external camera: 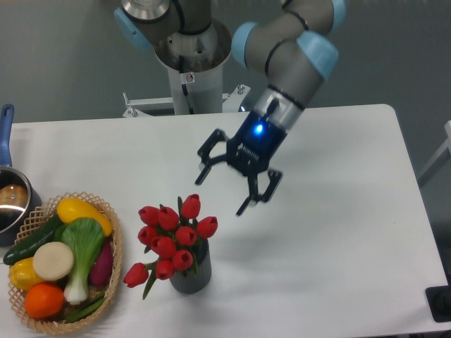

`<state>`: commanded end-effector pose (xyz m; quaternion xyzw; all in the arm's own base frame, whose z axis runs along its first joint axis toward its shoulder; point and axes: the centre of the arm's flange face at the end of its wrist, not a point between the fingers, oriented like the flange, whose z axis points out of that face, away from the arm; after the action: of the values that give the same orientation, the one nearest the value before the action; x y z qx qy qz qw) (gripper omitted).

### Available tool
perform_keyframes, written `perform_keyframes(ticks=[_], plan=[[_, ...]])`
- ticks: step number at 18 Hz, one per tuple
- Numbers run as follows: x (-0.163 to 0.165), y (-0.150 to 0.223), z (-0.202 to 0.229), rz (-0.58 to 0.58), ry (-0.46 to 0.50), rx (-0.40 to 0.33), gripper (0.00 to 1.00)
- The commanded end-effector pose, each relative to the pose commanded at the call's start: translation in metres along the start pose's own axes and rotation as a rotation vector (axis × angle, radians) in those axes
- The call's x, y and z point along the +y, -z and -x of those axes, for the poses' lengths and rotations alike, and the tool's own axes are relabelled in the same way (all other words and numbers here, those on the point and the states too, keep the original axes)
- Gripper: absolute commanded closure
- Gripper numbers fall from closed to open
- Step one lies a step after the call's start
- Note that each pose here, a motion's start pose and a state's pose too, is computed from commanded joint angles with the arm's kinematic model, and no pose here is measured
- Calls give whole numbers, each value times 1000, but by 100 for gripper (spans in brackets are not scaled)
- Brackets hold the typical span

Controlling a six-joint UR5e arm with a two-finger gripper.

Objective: Pick up the flowers from the vase
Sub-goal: 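Lower the gripper around the tulip stems above the vase rim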

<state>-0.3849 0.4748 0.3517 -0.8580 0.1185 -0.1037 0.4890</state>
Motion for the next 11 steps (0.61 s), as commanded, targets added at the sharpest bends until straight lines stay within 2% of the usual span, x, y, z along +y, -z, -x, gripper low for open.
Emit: perform_keyframes(ticks=[6,11], plan=[[-1,-37,8,4,-15,52,0],[-2,-49,2,4,-19,74,0]])
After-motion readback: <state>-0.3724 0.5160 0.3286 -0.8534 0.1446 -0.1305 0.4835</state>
